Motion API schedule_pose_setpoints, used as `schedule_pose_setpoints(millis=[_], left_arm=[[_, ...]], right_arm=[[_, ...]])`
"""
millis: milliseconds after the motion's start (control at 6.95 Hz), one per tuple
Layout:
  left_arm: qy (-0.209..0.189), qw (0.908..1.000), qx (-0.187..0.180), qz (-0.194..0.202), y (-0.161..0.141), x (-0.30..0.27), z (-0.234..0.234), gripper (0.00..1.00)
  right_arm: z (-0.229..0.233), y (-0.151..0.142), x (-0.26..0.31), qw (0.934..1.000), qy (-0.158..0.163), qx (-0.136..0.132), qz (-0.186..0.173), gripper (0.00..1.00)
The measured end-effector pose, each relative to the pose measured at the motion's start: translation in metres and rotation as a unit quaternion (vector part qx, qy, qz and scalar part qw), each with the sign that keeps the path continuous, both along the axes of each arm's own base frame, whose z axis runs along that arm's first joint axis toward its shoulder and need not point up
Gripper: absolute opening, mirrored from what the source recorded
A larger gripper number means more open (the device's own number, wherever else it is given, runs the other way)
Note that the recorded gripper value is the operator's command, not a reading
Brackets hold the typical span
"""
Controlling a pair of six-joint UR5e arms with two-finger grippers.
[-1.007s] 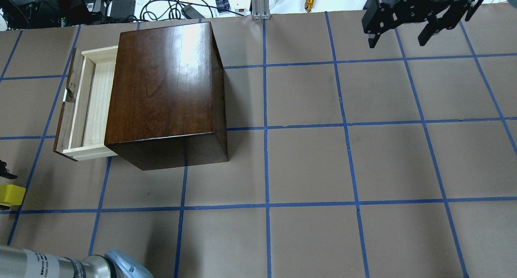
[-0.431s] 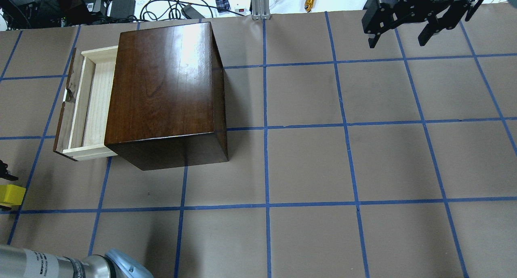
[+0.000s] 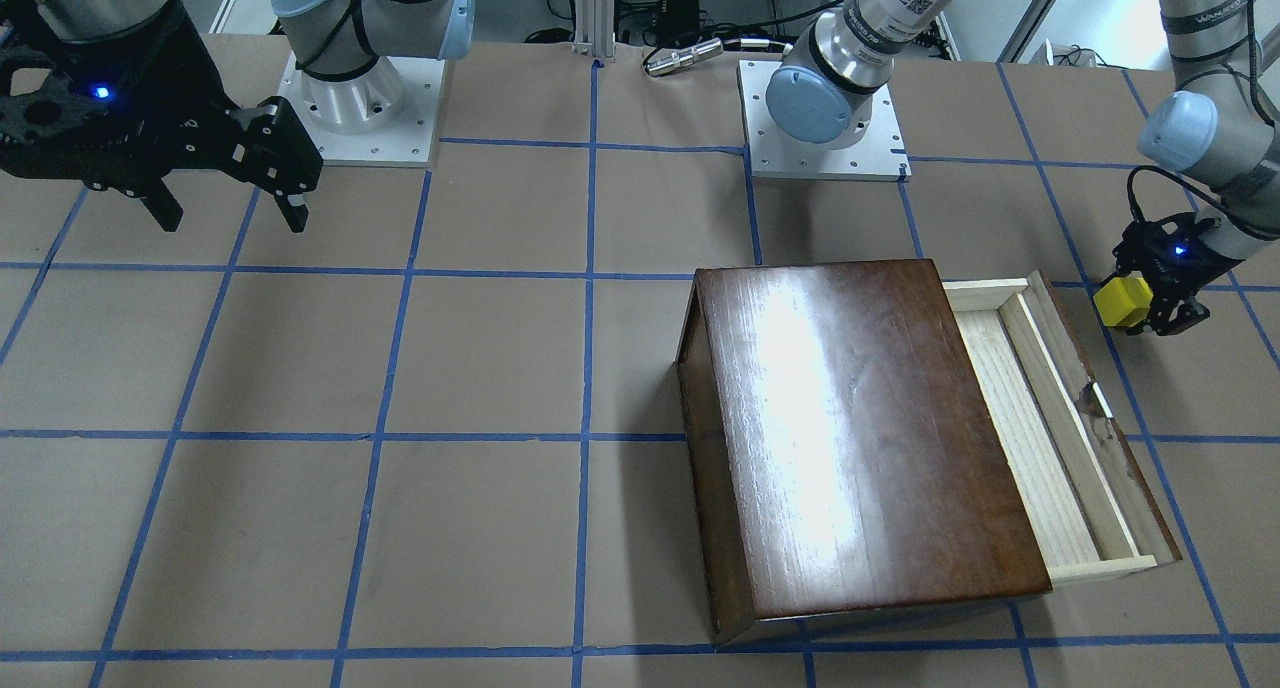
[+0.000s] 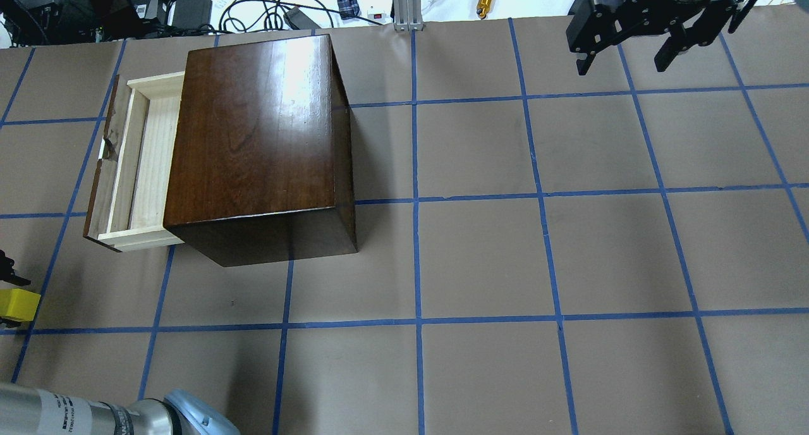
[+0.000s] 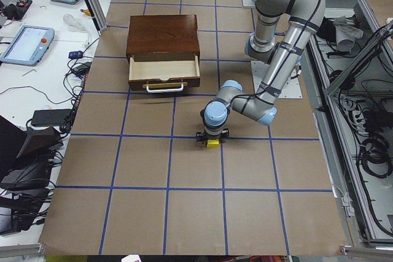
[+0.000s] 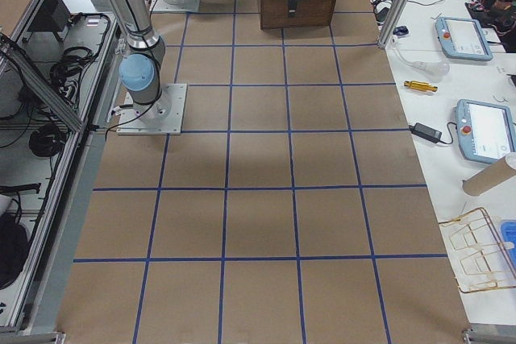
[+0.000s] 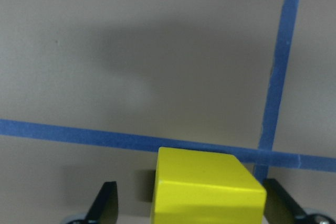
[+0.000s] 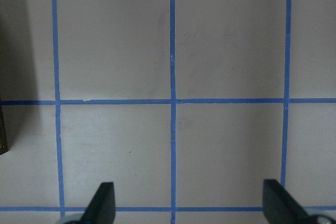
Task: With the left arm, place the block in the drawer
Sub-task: 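Close the left gripper on the yellow cube and lift it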
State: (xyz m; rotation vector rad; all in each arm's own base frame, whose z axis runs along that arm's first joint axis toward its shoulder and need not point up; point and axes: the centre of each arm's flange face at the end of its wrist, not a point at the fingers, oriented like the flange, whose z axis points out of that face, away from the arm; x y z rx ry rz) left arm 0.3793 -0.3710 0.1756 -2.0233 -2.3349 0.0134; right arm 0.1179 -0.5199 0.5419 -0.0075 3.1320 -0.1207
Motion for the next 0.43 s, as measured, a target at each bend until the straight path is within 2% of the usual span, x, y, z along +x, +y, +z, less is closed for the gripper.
schedule_pose_setpoints(millis=[288, 431], left_arm=[[0.001, 1.0, -0.002, -0.001, -0.0002, 0.0001, 0.0003, 0.21], [0.001, 1.0, -0.002, -0.001, -0.0002, 0.0002, 0.0003, 0.18]], right_arm=[[0.0001, 0.0, 0.0, 1.0, 0.0, 0.0, 0.0, 1.0], [0.0, 0.0, 0.0, 1.0, 0.0, 0.0, 0.0, 1.0]])
